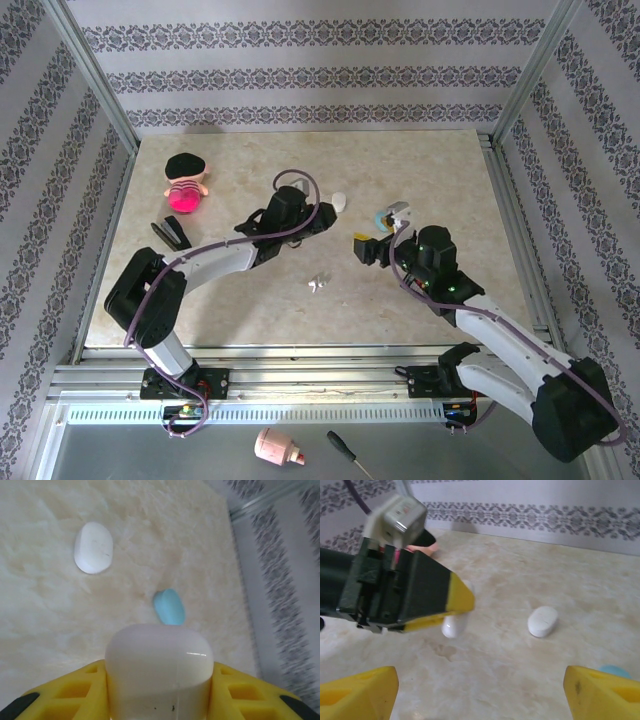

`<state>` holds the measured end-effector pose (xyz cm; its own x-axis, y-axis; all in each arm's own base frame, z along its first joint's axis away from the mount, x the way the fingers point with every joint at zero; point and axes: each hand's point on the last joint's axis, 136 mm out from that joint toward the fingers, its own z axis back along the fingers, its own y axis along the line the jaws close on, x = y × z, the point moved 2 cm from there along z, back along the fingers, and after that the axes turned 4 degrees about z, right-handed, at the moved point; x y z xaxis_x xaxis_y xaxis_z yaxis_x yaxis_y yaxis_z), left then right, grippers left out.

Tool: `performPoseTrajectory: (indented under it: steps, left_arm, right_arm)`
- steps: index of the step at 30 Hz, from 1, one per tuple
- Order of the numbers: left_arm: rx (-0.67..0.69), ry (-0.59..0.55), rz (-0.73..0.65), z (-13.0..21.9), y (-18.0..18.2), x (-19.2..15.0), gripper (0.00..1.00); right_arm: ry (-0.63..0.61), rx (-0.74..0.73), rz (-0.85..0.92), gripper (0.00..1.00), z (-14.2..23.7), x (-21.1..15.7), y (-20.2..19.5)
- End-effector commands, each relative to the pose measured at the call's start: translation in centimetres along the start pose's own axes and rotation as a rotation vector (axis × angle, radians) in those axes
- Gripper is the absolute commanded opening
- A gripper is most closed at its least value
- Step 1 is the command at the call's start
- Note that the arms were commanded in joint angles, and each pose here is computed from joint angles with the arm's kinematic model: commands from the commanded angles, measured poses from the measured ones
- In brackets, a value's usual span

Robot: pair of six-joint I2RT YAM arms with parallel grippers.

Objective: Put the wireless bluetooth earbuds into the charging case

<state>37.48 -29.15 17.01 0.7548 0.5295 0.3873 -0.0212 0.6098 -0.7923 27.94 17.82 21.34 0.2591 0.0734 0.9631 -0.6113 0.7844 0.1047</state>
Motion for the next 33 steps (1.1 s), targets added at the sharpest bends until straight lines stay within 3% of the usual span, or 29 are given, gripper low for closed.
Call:
performPoseTrajectory:
  steps: [1,14,29,33]
  left_arm:
    - [-0.276,-0.061,0.305,1.5,-4.5,1.8,0.32]
    - [-0.342,-0.056,0.439,3.3,-5.0,1.6,0.29]
    - [-0.392,-0.029,0.441,3.8,-5.5,1.2,0.29]
    - [-0.399,-0.02,0.437,3.8,-5.7,1.1,0.29]
  right_arm:
    - [-0.079,0.058,0.091,0.86,-0.9,1.7,1.6]
    - [-0.114,0.122,0.092,0.83,-5.3,1.9,2.5]
    - [-0.129,0.186,0.062,0.59,-8.5,3.4,2.0]
    - [-0.125,0.206,0.057,0.46,-8.9,3.5,1.8]
